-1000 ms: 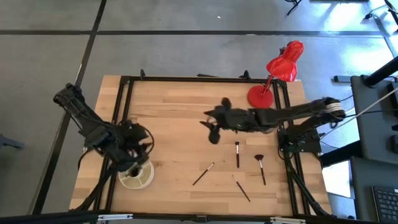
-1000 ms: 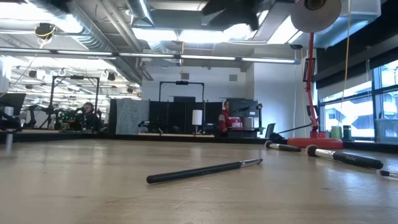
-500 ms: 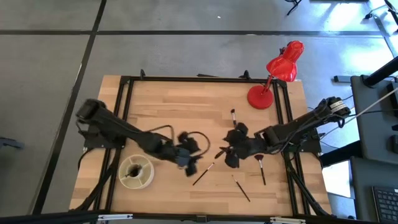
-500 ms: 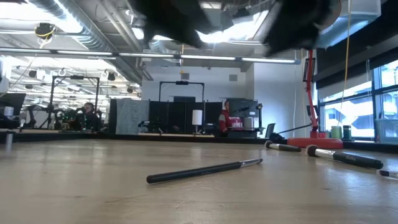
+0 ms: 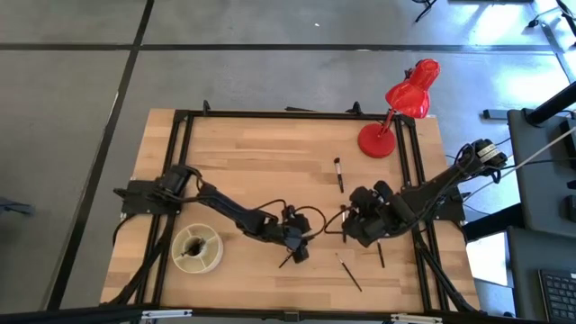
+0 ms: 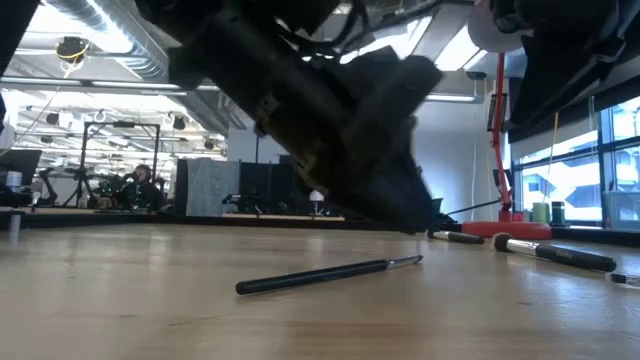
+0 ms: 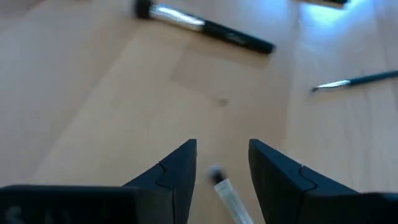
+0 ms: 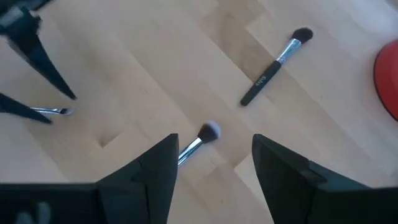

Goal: Put items in baskets/containers
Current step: Put the black eyeshadow brush into the white organizer

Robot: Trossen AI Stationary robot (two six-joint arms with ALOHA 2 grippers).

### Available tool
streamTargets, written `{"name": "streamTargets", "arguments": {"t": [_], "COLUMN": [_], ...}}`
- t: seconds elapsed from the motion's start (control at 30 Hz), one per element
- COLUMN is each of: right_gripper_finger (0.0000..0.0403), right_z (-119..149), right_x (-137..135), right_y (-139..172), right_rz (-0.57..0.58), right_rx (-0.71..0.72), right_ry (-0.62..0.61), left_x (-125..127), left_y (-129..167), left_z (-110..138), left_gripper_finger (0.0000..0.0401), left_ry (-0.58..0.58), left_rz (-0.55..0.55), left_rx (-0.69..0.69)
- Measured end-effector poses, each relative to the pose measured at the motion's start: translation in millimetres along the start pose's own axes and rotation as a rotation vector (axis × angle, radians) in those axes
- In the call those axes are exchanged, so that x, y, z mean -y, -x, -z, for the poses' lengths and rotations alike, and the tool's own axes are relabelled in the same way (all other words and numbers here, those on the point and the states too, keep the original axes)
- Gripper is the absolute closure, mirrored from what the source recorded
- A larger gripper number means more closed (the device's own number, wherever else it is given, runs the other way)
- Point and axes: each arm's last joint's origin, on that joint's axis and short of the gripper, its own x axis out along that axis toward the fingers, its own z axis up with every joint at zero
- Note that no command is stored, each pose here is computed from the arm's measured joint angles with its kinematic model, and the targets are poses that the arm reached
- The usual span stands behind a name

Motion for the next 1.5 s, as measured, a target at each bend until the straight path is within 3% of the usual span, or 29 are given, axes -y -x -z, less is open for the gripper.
{"name": "streamTargets", "arguments": {"t": [0.2,0.47,0.57,0.73,0.93,1.07,1.17,1.3,1.4,1.5], "right_gripper_finger": [0.0198,0.0199,0.0199,0.0199,0.0199,0.0199,0.0199,0.0199,0.0199,0.0199], "right_z": [0.8,0.7,0.6,0.3,-0.3,-2.2,-3.6,-4.4,-4.9,-3.8], "right_x": [-0.1,-0.1,-0.1,-0.1,-0.1,-1.5,-2.7,-3.1,-5.2,-8.1], "right_y": [0.5,0.4,0.4,0.5,0.5,0.7,0.9,0.9,0.4,-5.2], "right_rz": [-0.001,-0.001,-0.001,0.002,0.008,0.007,0.004,0.008,-0.010,-0.041], "right_rx": [-0.002,0.000,0.000,0.008,0.028,0.073,0.101,0.126,0.134,0.146], "right_ry": [0.004,0.023,0.024,0.028,0.028,0.012,0.002,-0.001,-0.017,-0.026], "left_x": [7.3,-2.9,-7.3,-9.1,-9.7,-4.9,3.2,9.4,13.4,16.6], "left_y": [-8.5,-5.5,-4.9,-4.7,2.9,31.0,72.2,123.0,153.3,157.0], "left_z": [1.6,11.2,12.2,13.1,8.1,-6.9,-30.5,-37.3,-42.7,-31.6], "left_gripper_finger": [0.0260,0.0268,0.0299,0.0384,0.0399,0.0399,0.0399,0.0399,0.0398,0.0393], "left_ry": [-0.103,-0.161,-0.143,-0.158,-0.186,-0.256,-0.271,-0.274,-0.180,-0.164], "left_rz": [0.063,-0.096,-0.117,-0.105,-0.128,-0.217,-0.311,-0.393,-0.347,-0.274], "left_rx": [-0.058,-0.158,-0.194,-0.220,-0.209,-0.150,-0.047,-0.006,0.023,-0.031]}}
